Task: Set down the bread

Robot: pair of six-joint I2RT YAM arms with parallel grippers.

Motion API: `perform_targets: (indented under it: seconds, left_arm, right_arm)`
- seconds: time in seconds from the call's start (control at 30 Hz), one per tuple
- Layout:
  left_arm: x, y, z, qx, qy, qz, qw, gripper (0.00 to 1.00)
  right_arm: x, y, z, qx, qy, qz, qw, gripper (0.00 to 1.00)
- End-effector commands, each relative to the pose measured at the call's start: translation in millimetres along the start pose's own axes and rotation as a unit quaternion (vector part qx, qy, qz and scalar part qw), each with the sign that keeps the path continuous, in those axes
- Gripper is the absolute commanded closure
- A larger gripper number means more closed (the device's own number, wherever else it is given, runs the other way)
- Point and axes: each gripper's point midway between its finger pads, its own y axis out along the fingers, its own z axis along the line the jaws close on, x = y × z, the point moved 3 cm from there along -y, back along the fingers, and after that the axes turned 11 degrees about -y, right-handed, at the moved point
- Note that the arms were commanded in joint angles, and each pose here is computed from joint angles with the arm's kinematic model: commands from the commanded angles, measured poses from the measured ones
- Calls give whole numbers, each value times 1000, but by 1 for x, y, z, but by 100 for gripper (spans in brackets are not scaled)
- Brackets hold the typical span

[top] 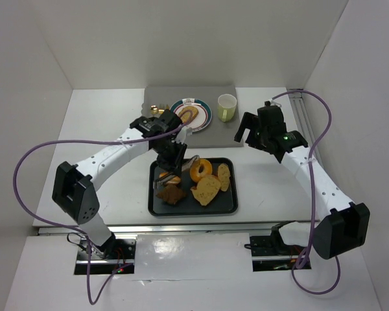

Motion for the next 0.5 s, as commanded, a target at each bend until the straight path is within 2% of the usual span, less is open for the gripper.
perform_targets:
  seconds: [0.0,0.47]
  left_arm:
    - [11,-37,0,-2,-9,-55,998,100]
    - [44,-77,4,-18,-35,-130,991,100]
  right_arm:
    - [3,3,0,4,4,-8,1000,0]
    - [4,9,1,4,4,-8,1000,0]
